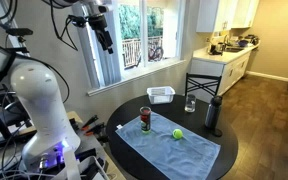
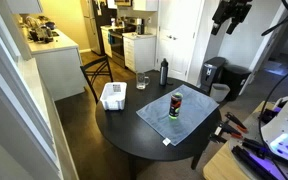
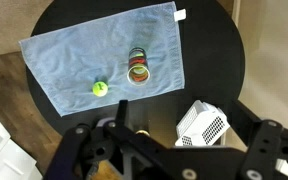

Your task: Shift the tennis ball to the canister

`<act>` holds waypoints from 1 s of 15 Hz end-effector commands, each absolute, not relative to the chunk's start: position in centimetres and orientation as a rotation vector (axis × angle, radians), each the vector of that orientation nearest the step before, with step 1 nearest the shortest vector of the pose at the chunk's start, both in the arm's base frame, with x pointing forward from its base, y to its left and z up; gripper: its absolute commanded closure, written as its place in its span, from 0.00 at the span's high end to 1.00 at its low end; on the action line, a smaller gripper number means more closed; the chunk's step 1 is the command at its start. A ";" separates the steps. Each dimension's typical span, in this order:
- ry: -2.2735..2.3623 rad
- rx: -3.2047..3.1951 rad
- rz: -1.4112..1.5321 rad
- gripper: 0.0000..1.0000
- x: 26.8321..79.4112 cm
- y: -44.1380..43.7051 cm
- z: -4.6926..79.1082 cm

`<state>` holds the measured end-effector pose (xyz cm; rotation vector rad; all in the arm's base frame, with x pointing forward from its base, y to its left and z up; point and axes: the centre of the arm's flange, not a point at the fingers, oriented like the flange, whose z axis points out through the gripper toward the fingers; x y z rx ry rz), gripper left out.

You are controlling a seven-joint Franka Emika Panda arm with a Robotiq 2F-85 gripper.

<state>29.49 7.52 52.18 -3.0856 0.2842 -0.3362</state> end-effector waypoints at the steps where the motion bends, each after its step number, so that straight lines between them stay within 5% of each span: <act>1: 0.284 -3.086 -0.336 1.00 29.5 7.5 52.2; 15: 0.550 -2.944 -0.438 1.00 34.0 2.0 54.0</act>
